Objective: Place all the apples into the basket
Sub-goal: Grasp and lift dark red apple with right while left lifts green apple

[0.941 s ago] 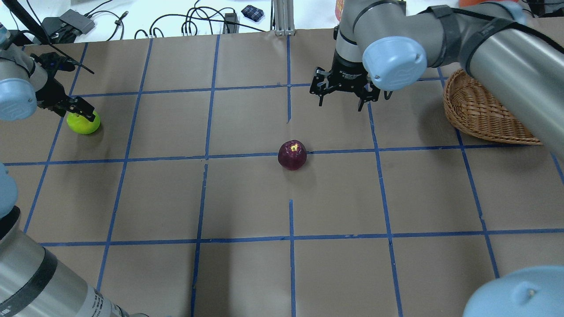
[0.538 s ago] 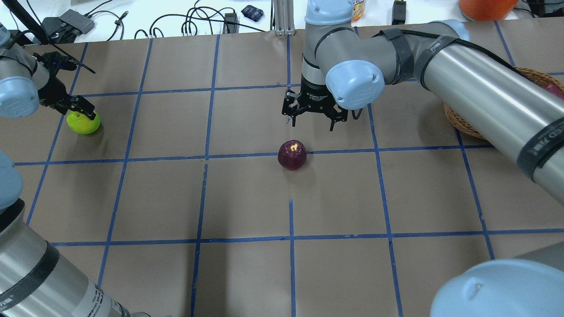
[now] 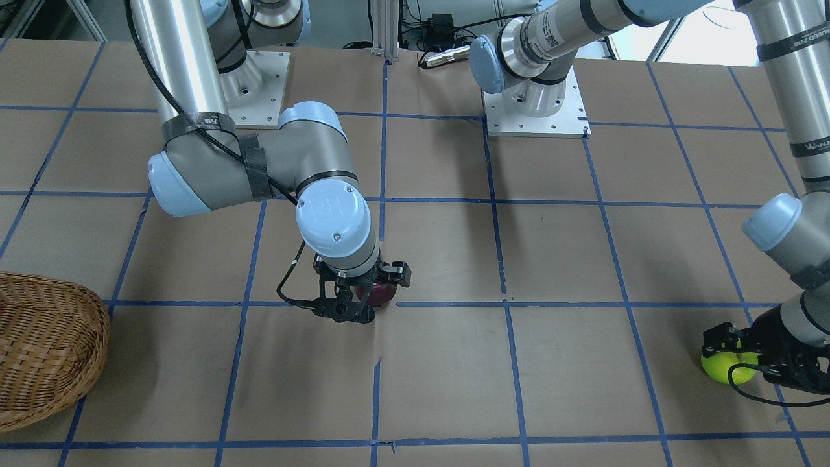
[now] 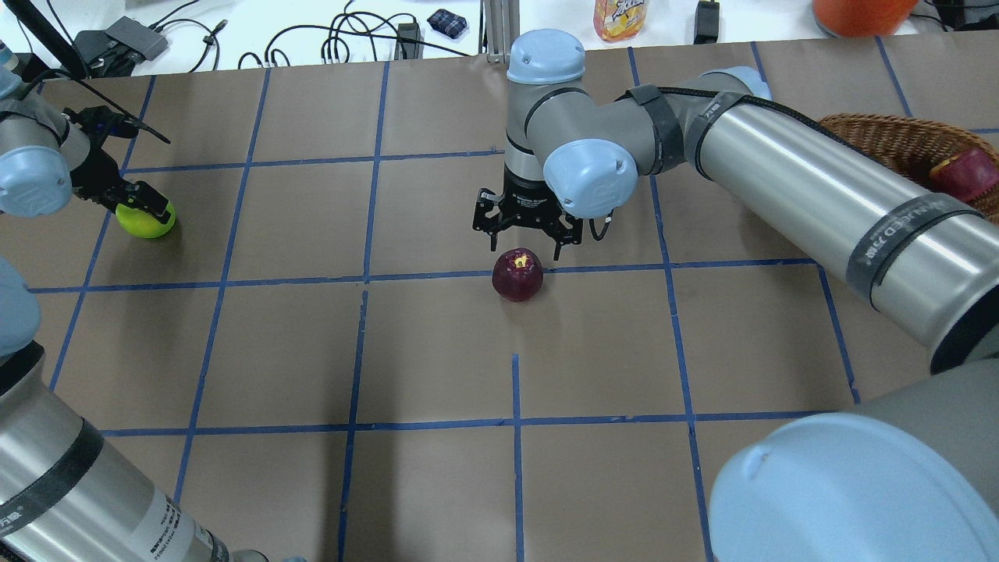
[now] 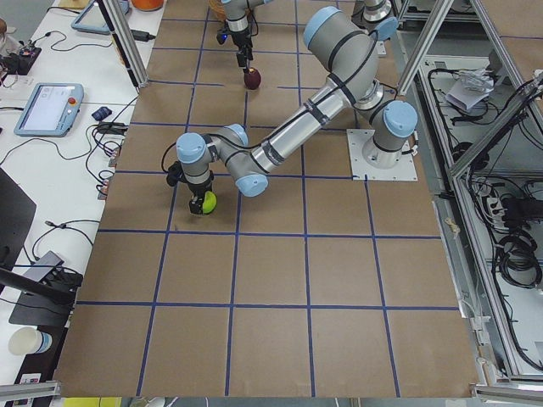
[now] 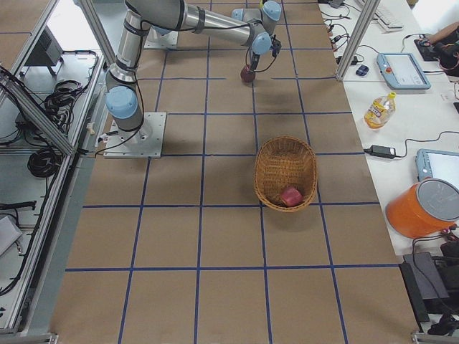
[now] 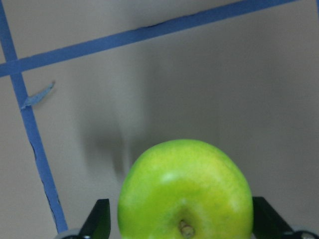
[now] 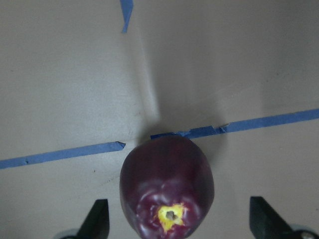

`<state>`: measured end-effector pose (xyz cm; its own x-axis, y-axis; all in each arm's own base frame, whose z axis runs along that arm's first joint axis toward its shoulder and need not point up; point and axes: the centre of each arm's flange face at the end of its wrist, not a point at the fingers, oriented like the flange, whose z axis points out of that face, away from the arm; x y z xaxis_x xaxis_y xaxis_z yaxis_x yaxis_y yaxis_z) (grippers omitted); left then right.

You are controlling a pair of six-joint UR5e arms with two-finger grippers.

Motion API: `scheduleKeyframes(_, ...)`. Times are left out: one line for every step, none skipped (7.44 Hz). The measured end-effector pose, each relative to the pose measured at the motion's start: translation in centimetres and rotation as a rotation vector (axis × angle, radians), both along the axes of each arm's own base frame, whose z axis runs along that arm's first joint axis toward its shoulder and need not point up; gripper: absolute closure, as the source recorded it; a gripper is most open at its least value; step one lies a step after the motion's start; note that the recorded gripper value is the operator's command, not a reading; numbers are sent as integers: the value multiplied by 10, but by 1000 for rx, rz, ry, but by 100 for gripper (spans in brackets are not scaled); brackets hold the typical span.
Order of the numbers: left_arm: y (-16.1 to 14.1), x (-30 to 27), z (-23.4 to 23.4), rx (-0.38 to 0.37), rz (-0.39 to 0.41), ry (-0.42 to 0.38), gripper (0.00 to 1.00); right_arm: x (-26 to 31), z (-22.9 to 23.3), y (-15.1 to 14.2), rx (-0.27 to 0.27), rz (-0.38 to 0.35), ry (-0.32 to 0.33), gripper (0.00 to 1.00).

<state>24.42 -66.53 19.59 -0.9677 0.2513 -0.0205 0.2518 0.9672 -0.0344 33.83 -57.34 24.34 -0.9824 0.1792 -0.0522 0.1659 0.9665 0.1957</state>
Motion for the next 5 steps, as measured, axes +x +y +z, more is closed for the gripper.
scheduleKeyframes(0,0,-4,3,-3,7,17,3,-7,1,10,3,-2,0)
scheduleKeyframes(0,0,-6,4,-4,12,45,9,-15,3,23,10,-5,0)
scheduleKeyframes(0,-1,-6,5,-3,13,52,14,-22,5,33,16,-4,0)
scheduleKeyframes(-1,-3,0,2,-5,8,55,16,-27,7,41,21,-2,0)
scheduleKeyframes(-4,-10,16,0,-15,3,55,16,-31,8,46,26,3,0)
